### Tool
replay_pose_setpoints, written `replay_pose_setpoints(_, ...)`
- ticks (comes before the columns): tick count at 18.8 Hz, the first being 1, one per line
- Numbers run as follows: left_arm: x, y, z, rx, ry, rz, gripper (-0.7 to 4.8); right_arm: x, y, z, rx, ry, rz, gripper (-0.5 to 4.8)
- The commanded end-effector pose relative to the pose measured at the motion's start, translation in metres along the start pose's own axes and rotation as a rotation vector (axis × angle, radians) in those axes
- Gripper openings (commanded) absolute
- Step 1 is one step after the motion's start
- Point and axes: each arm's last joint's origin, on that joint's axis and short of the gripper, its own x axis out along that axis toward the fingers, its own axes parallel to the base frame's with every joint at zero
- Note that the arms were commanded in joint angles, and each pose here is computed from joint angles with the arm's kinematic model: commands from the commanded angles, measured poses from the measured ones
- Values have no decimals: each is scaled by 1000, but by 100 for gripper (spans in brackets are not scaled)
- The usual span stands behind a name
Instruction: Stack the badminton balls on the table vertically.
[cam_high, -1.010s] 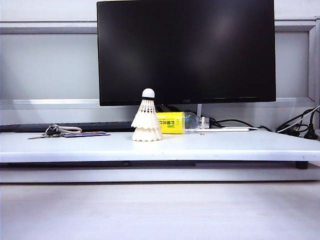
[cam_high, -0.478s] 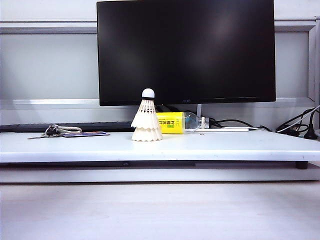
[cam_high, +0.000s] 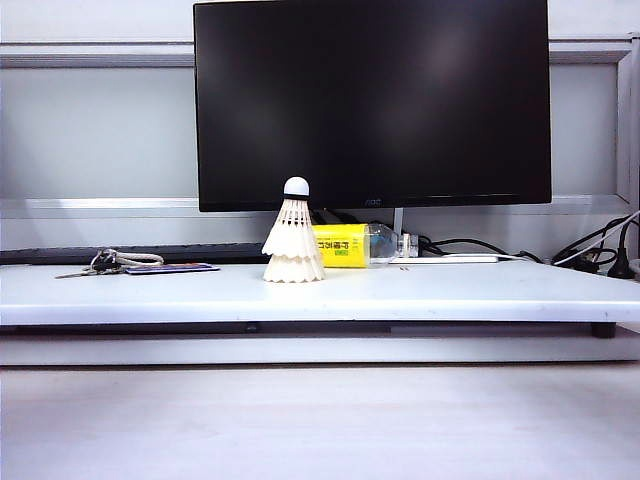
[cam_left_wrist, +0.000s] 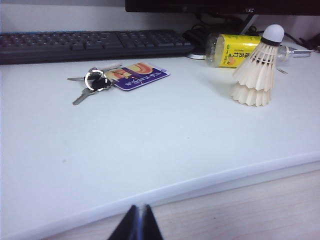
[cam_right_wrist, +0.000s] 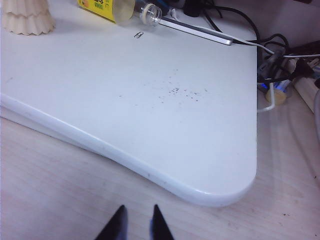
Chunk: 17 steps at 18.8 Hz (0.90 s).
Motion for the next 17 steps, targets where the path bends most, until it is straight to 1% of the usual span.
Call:
replay_pose_setpoints(1,0,0,-3,-8,21,-6,22,0,0,-1,-1,5,-9,72)
replay_pose_setpoints(4,0,0,-3,-8,21,-6,22,0,-3,-1,4,10,-31,72)
replay_pose_setpoints(11,0,0,-3,-8,20,-6,22,-1,-14,-3,32,32,-147,72)
replay_pose_setpoints(17,0,0,-3,-8,20,-6,22,-1,-18,-4,42,40,-186,72)
